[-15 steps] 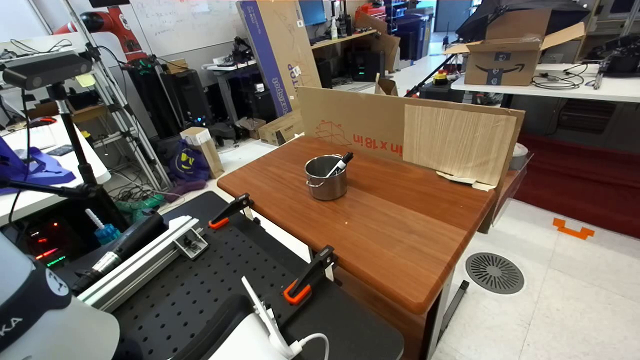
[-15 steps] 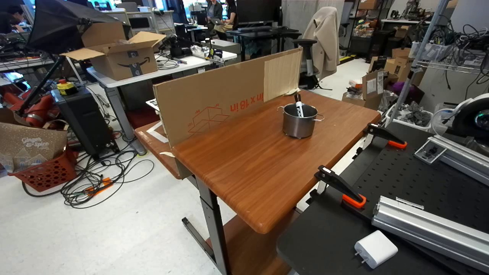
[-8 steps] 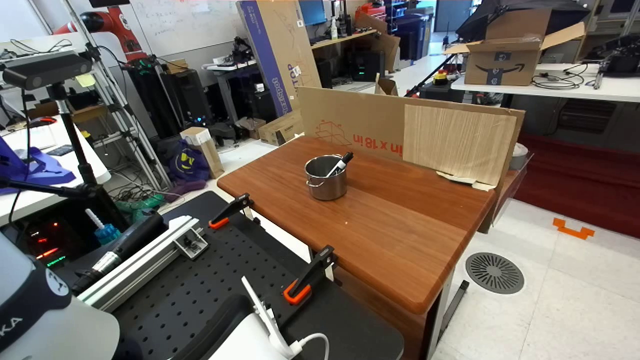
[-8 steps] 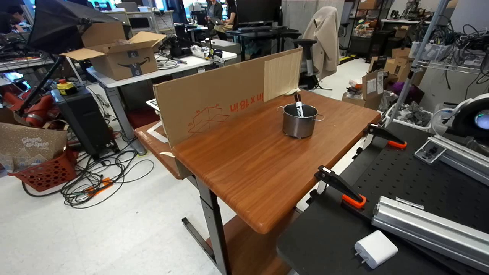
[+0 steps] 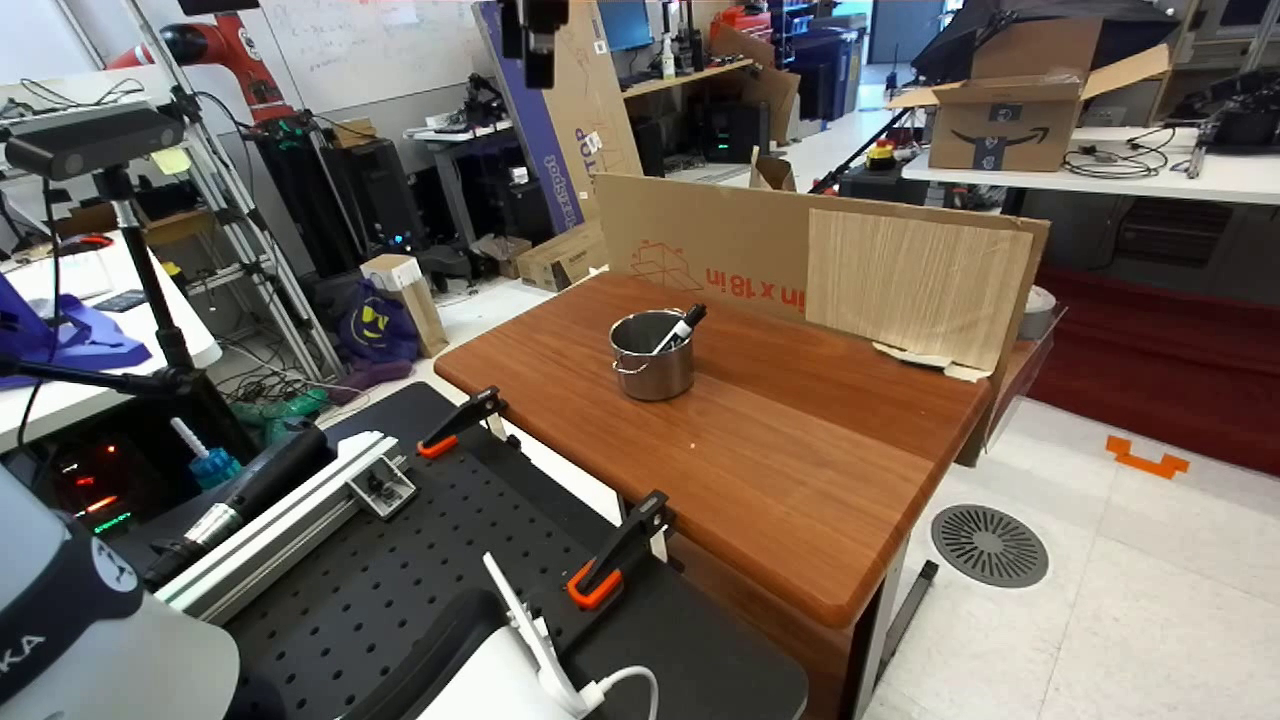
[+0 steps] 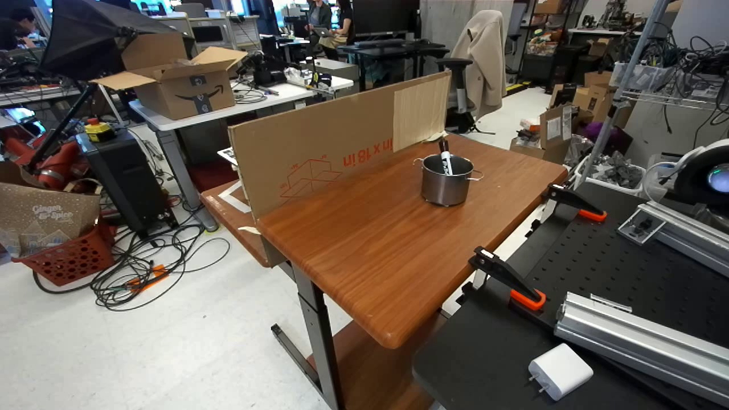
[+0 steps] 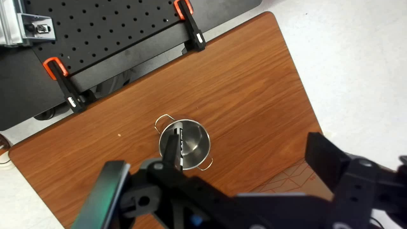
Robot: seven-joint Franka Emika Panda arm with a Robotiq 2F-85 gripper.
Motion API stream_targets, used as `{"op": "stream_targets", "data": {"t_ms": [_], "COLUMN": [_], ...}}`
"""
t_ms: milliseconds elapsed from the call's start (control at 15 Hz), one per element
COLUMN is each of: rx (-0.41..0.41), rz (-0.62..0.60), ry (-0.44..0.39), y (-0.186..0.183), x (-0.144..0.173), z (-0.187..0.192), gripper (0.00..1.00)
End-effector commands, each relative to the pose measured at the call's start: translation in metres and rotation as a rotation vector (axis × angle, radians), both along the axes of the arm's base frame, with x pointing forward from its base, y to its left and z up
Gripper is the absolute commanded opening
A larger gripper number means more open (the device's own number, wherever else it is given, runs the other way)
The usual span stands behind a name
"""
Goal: Pick the marker from the pot and put it on the table
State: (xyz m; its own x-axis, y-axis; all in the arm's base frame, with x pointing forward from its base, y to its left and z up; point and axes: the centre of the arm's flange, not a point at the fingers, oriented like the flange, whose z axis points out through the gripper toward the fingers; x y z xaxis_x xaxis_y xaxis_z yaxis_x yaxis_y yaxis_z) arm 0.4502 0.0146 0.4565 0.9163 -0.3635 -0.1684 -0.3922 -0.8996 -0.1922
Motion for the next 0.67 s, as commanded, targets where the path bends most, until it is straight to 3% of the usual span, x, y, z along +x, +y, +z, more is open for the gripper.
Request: {"op": "stream_targets", "data": {"t_ms": [0, 600], "rx": [0.049, 0.111], "rz": [-0.065, -0.216], "ry": [-0.032, -0.055], "y": [-0.014, -0.044], "x": [0.018, 0.07], "z": [-0.031, -0.105], "gripper": [1.0, 1.0]}}
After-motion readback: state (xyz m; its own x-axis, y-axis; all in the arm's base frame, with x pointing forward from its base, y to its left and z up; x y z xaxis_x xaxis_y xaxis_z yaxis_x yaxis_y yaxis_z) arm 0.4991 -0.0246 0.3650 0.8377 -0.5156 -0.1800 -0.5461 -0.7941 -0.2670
